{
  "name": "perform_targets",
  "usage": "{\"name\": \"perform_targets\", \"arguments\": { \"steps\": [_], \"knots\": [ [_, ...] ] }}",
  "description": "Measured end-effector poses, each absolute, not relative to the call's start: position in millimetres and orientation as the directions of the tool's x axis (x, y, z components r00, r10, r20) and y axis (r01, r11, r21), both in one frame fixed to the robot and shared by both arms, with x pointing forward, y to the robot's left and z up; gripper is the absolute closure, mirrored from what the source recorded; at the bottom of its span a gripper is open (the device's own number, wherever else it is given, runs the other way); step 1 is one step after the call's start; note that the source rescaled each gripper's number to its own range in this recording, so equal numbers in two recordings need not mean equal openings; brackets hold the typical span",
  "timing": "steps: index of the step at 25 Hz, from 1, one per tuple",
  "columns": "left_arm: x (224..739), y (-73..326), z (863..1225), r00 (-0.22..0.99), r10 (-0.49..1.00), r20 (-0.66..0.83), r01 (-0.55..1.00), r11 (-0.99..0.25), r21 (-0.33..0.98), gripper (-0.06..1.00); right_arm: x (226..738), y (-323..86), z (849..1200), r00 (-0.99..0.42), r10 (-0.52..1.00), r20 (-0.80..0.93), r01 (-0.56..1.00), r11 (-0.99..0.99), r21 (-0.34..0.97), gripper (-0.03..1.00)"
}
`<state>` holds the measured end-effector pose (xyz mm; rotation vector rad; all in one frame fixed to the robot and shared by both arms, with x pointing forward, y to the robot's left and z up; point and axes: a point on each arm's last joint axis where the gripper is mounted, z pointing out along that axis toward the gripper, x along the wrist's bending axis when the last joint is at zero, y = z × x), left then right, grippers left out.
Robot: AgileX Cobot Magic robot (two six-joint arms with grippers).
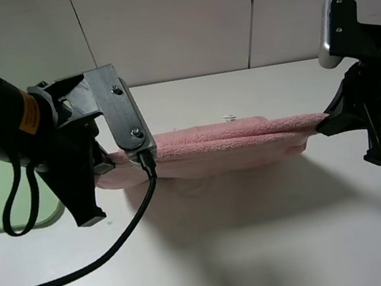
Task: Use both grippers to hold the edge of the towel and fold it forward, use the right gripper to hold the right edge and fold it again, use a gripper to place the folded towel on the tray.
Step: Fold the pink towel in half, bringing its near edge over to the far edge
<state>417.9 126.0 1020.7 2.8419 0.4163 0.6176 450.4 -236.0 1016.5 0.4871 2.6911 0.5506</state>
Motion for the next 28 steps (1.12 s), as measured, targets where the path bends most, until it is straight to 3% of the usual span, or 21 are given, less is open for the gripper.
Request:
{"name": "perform_targets", "arguments": {
  "steps": [14, 28],
  "knots": [
    [448.8, 135.6, 1028.1, 0.769, 0.509, 0.387, 0.406, -0.856, 0.318, 0.94, 460.1, -232.7, 1021.9, -0.819, 0.486, -0.306, 0.296, 0.814, 0.500, 0.97],
    [504.2, 114.6, 997.8, 0.779, 0.498, 0.380, 0.474, -0.866, 0.161, 0.94, 517.0, -223.2, 1004.1, -0.846, 0.470, -0.254, 0.336, 0.838, 0.430, 0.97]
  ]
}}
